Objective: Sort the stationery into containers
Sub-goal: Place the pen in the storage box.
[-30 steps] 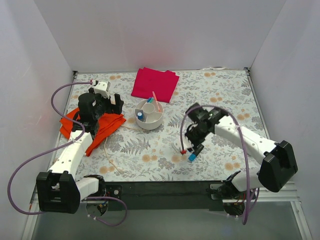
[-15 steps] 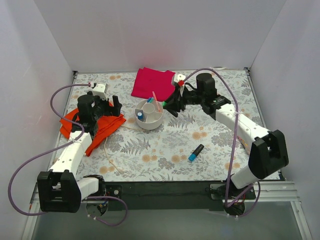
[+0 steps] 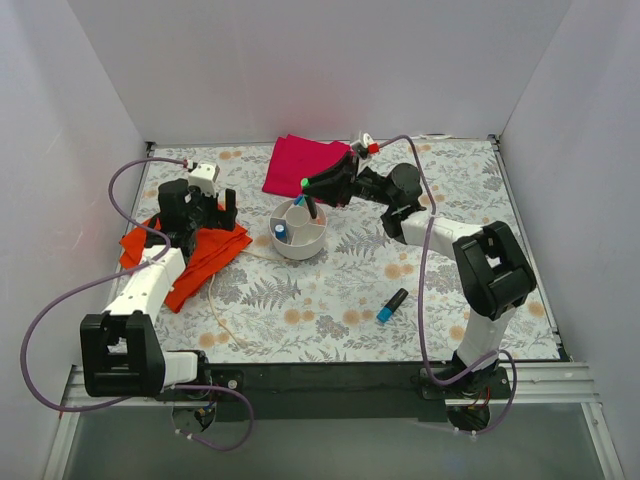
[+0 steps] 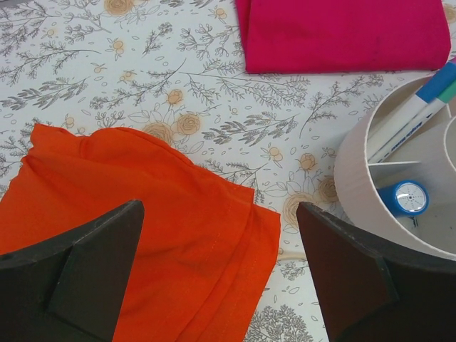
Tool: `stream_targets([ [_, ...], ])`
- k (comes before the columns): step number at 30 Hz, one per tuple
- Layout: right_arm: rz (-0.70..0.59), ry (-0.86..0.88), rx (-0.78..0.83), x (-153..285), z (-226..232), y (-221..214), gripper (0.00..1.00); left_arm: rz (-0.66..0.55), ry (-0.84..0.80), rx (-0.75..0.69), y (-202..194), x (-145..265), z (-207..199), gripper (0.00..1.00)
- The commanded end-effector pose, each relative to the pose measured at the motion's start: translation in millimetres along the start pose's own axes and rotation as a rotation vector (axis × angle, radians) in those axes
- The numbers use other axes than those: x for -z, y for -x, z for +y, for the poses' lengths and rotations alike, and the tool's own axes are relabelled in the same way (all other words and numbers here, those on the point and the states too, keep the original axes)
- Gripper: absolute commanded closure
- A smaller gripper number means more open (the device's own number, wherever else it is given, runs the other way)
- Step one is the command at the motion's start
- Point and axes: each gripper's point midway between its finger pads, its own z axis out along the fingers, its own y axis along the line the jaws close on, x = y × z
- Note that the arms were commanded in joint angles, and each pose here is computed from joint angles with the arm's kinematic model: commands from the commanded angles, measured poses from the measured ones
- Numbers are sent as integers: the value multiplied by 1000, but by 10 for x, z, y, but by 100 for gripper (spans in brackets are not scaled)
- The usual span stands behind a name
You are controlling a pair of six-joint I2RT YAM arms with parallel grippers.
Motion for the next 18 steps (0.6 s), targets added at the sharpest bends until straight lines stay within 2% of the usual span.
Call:
stream_targets([
  [1,-110,85,74,-57,217,156,99,0,25,-36,67,-22,87,11],
  [6,-95,108,77,6,262,-54,99,21,40,-43,-11,-62,128,11],
  [18,-98,64,63,28,12,-463,99,72,26,-30,-153,-136,115,11],
])
